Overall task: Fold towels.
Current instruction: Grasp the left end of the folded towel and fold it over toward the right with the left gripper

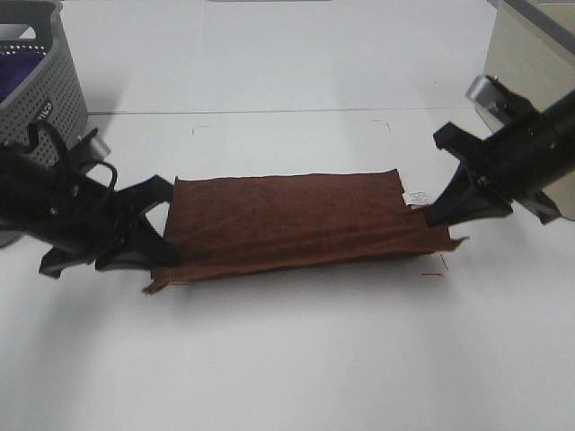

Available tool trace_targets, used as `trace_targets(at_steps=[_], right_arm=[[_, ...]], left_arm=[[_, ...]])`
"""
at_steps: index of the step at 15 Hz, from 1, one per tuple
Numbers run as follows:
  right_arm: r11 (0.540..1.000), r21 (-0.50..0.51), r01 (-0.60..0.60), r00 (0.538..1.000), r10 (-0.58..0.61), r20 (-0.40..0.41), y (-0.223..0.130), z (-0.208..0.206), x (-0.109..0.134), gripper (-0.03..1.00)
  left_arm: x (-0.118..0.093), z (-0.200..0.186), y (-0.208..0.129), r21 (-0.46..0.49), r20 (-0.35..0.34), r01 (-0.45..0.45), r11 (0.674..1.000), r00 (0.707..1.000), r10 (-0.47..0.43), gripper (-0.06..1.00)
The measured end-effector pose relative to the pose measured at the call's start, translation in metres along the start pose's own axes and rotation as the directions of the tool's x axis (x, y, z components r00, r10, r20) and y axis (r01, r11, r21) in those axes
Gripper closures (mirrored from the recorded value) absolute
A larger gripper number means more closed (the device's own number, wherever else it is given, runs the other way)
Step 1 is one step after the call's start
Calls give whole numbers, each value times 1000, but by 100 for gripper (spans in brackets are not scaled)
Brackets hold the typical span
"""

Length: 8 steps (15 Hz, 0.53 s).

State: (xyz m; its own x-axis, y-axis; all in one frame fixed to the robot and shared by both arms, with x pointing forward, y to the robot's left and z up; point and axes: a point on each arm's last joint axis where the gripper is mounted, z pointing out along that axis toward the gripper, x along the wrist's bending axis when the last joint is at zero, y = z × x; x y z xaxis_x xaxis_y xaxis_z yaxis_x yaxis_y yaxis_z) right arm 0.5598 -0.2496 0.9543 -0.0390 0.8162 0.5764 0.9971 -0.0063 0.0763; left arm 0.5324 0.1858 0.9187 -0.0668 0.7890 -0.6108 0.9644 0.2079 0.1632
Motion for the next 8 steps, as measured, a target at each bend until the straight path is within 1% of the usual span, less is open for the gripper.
trace_targets(at_steps=[2,4,5,8], right_arm=[[998,-51,48,999,-49,-7,34,-8,7,97],[995,-71,75,997,-76,-9,66,-7,6,97],[993,-83,79,997,-80,-9,81,-3,3,97],[994,-78,79,997,-80,-6,104,14,-9,97]], left_arm=[[-14,-3,31,-96,-2,-60,994,998,60,94],[-20,3,58,-145,-2,-84,986,996,85,94],[-22,9,70,-155,-5,-99,983,995,99,94],[-22,25,95,-161,-27,-134,978,991,132,94]])
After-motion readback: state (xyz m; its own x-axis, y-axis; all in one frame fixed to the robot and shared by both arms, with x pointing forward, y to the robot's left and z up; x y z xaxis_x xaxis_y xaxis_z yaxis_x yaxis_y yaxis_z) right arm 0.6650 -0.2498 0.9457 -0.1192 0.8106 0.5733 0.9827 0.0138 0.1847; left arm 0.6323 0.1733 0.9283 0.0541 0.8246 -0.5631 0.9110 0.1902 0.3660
